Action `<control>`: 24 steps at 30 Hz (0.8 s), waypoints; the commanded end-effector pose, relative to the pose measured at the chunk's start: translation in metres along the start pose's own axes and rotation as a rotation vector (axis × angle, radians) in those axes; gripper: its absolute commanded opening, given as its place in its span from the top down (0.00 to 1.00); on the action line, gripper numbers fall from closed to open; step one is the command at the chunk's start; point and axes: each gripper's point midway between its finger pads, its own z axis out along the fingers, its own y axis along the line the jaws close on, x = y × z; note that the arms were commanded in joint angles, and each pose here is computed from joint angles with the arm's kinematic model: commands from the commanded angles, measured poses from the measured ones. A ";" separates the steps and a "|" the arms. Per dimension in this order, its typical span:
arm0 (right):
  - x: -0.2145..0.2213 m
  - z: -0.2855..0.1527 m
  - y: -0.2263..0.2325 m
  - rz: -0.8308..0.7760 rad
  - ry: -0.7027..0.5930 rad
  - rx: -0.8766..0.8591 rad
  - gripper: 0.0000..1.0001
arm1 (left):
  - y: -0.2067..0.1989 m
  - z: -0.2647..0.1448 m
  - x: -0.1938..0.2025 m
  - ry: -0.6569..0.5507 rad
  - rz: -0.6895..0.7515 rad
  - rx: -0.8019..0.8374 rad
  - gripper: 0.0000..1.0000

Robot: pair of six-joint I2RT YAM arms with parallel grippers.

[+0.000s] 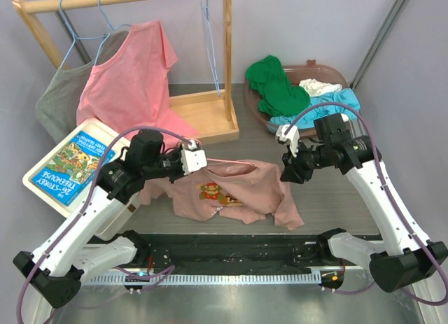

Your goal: Place the t-shirt on the hanger

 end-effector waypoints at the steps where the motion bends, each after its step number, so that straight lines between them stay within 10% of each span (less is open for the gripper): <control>1: -0.036 -0.012 0.006 -0.092 -0.111 -0.045 0.56 | 0.003 0.002 -0.021 -0.064 0.003 0.026 1.00; 4: -0.041 -0.014 0.004 -0.131 -0.114 -0.045 0.30 | 0.004 0.005 -0.027 -0.070 0.007 0.039 1.00; 7: -0.048 -0.015 0.004 -0.175 -0.141 -0.048 0.28 | 0.005 0.009 -0.029 -0.071 0.018 0.051 1.00; 24: -0.084 0.033 0.032 -0.359 -0.136 -0.150 0.85 | -0.006 0.024 -0.053 -0.118 0.023 0.127 1.00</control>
